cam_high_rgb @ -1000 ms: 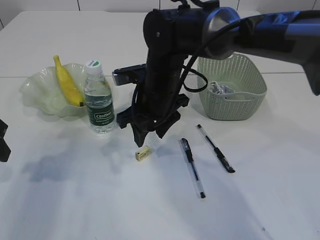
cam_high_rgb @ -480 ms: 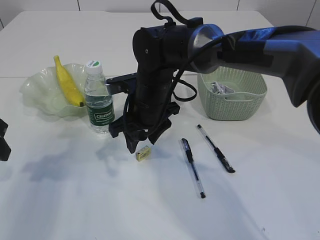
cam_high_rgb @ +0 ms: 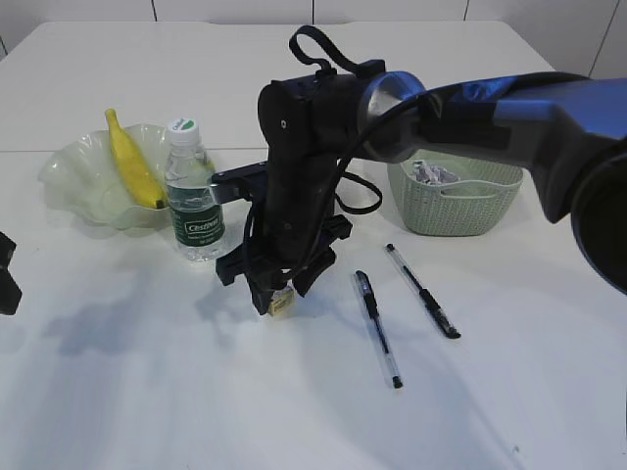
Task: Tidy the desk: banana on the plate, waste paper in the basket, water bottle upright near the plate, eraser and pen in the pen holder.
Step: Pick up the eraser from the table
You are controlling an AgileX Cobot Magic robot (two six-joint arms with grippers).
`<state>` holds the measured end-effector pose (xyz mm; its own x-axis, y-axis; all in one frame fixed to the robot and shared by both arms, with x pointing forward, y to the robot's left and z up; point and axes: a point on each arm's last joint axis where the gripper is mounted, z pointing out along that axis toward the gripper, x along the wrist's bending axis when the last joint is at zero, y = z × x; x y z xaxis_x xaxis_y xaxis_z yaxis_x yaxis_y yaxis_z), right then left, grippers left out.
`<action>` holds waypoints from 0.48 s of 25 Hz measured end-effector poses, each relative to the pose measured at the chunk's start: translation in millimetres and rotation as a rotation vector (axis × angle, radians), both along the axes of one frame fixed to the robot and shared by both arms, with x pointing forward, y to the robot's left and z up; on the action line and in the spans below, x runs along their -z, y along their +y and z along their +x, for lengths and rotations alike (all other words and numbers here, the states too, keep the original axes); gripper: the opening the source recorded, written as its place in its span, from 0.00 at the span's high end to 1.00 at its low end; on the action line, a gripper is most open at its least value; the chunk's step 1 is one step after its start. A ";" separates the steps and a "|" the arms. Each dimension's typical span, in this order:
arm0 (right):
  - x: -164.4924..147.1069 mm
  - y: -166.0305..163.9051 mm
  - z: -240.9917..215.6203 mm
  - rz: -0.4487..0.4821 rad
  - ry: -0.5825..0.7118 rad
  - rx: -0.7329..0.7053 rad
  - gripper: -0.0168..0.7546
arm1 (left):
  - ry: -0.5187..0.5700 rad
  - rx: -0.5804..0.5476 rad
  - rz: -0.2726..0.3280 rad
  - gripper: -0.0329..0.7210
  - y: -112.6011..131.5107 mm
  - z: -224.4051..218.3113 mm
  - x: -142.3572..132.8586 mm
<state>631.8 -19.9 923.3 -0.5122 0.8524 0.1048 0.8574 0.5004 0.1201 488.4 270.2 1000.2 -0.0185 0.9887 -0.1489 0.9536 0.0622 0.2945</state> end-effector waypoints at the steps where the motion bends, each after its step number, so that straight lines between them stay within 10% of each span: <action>1: 3.1 0.1 0.1 -0.003 0.006 0.002 0.42 | 0.000 0.000 0.000 0.39 0.0 0.0 0.0; 12: 13.0 -0.8 3.5 -0.026 -0.010 0.017 0.42 | 0.000 0.000 0.000 0.39 0.0 0.0 0.0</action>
<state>635.3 -20.7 910.3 -0.4989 0.8632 0.0771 0.8644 0.4892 0.1158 488.4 270.2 1000.2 -0.0185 0.9887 -0.1489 0.9536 0.0622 0.2945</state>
